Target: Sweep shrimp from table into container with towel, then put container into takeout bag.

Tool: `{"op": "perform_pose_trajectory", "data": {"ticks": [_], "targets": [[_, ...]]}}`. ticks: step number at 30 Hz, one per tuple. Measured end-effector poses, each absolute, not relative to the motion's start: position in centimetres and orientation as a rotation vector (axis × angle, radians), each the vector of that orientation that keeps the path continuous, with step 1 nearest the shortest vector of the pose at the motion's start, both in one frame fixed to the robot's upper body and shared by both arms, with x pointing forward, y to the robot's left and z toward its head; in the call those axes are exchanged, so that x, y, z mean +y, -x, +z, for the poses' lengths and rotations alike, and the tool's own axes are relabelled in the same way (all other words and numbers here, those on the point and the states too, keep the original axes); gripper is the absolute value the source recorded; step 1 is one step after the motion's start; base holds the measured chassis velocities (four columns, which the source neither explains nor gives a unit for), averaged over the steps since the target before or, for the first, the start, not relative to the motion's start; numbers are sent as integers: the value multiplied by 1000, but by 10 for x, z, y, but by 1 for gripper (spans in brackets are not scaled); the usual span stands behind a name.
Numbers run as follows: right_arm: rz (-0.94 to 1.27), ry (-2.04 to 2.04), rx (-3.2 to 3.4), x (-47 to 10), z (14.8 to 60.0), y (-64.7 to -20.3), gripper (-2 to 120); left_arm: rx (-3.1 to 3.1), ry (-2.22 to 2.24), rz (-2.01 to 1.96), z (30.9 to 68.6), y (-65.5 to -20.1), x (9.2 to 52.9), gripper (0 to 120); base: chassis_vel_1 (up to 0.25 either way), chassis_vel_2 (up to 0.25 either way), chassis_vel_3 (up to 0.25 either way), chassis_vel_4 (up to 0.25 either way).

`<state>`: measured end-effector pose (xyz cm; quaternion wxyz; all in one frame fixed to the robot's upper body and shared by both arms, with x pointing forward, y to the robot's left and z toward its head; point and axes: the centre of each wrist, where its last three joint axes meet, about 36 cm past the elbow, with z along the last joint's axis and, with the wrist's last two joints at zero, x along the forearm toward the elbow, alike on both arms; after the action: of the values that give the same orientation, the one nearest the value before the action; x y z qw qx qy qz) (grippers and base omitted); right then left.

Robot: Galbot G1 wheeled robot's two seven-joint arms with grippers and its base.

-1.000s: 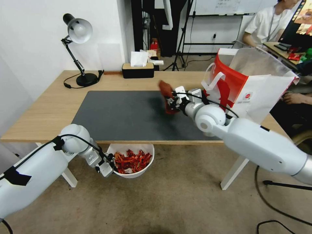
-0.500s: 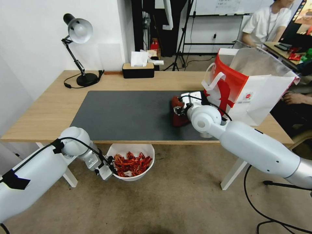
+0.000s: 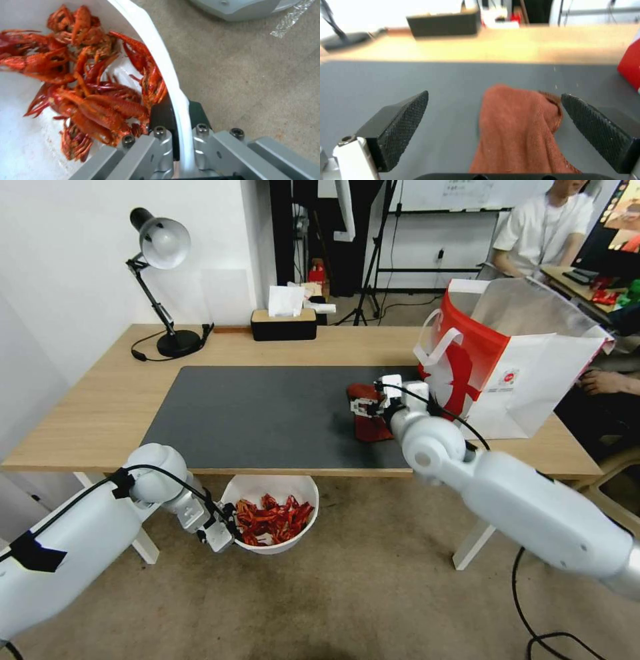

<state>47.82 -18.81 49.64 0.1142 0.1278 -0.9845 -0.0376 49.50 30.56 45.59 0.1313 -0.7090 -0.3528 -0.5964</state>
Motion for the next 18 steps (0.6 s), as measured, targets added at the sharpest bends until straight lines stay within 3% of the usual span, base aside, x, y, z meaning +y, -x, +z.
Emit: {"op": "perform_pose_trajectory", "data": {"ticks": [12,18], "targets": [[-277,-528,-3279,-227,447,-394,100,-1011,2070,-1763,455,-484,301,0,0,0,0,0],[-186,-421,-3313,-241,436,-343,100,-1007,2074,-1766,453,-478,305,0,0,0,0,0]]}}
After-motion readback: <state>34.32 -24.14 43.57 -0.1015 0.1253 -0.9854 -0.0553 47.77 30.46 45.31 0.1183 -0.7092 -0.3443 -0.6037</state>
